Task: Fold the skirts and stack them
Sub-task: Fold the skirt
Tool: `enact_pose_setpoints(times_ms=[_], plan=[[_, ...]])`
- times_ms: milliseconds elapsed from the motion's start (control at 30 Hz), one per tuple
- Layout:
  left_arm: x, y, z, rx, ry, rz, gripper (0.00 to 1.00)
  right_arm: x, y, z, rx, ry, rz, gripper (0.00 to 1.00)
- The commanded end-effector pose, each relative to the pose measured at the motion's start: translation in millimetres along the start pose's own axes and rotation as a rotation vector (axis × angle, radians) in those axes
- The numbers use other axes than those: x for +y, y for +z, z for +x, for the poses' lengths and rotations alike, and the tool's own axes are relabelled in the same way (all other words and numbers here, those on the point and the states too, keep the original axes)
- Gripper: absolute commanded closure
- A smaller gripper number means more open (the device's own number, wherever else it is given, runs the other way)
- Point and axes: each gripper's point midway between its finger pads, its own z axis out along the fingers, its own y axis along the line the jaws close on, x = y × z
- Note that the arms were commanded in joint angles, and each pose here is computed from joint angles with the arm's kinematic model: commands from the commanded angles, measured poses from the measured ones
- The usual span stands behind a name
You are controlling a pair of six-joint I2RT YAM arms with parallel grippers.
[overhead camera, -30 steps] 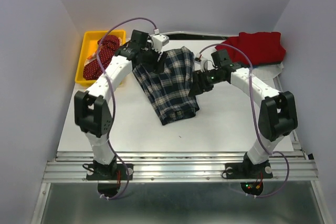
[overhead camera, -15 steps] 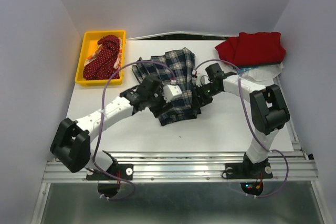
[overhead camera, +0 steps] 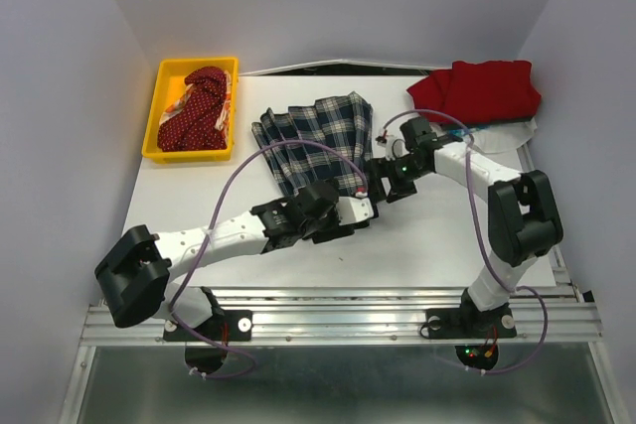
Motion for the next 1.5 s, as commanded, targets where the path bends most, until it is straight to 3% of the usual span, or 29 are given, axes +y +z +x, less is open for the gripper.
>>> enact_pose_setpoints(times_ms=[0,367,600,667,800,833,900,1000,1033,1467], plan=[[22.4,-9.5,-16.8,-0.074,-0.035,-0.106,0.11,-10.5,-37.5,-18.1,-0.110,0.138,0.074,0.12],[38.8,-8.8,-19.3,-0.096,-0.094,-0.147,0.06,-14.2,25.7,28.3,0.063,0.316,-0.153,0.11],[39.6,-8.7,-7.1,-0.098,-0.096,-0.145,0.05,-8.6,45.9,20.6,0.032,0.371,-0.279,0.13],[37.7,-8.7,-5.9,-0.106,-0.081,-0.140,0.05,-3.8,50.1,20.2,0.039,0.367,-0.308,0.19],[31.0,-9.2,-5.9,-0.128,-0.049,-0.112,0.05,6.3,46.5,6.0,0.026,0.365,-0.345,0.46],[25.0,-9.3,-8.1,-0.145,-0.040,-0.084,0.05,9.6,43.4,1.2,0.020,0.373,-0.354,0.59],[21.4,-12.7,-13.5,-0.176,-0.028,-0.076,0.05,17.5,31.3,-12.9,-0.021,0.349,-0.359,0.71],[12.5,-8.6,-11.1,-0.171,-0.012,-0.085,0.05,31.3,13.2,-30.5,-0.066,0.341,-0.379,0.96],[11.3,-6.3,-9.3,-0.156,-0.007,-0.092,0.05,34.7,9.3,-34.1,-0.074,0.337,-0.387,0.99],[2.3,44.8,-1.8,-0.062,0.005,-0.112,0.03,54.3,-12.3,-51.1,-0.099,0.388,-0.432,0.99]])
